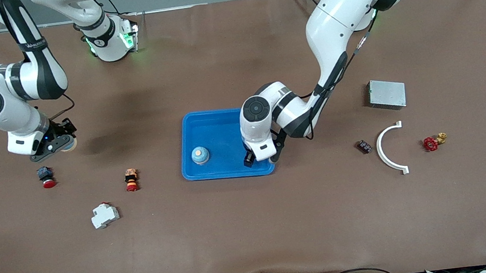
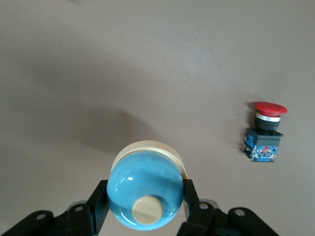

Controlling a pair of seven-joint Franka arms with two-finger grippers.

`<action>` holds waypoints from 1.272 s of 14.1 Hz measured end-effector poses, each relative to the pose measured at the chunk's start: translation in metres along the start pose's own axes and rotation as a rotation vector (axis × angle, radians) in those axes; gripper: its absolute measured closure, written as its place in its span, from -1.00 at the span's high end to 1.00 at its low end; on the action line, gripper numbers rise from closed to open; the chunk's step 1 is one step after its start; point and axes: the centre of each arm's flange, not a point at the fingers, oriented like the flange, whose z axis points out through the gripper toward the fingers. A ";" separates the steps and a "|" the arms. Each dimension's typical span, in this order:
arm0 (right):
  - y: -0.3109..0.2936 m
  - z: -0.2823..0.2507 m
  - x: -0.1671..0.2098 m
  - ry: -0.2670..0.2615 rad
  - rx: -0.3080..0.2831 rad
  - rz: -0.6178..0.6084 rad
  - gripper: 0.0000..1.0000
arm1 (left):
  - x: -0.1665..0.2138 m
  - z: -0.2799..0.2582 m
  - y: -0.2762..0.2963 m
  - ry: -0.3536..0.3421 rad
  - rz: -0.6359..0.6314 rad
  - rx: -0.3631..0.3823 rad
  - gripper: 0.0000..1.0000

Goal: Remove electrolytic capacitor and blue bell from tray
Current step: 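Grasp a capacitor with the left gripper while the right gripper places the bell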

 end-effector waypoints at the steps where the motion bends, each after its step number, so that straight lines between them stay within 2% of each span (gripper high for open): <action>1: -0.003 0.007 -0.001 0.017 -0.007 -0.004 0.28 | 0.000 -0.001 0.000 0.001 0.000 0.000 0.27; 3: -0.011 0.024 -0.003 0.041 -0.013 -0.012 0.28 | 0.000 -0.004 0.001 0.003 0.000 0.002 -0.18; 4: -0.013 0.032 -0.004 0.046 -0.013 -0.014 0.28 | 0.000 -0.005 0.001 0.010 0.000 0.014 -0.32; 9: -0.017 0.071 -0.004 0.099 -0.033 -0.013 0.28 | 0.017 -0.043 0.007 0.065 -0.020 0.062 -0.31; 13: -0.020 0.093 -0.004 0.111 -0.034 -0.015 0.28 | 0.054 -0.103 0.010 0.122 -0.008 0.120 -0.31; 18: -0.023 0.104 -0.004 0.138 -0.045 -0.018 0.28 | 0.123 -0.173 0.012 0.069 0.042 0.160 -0.31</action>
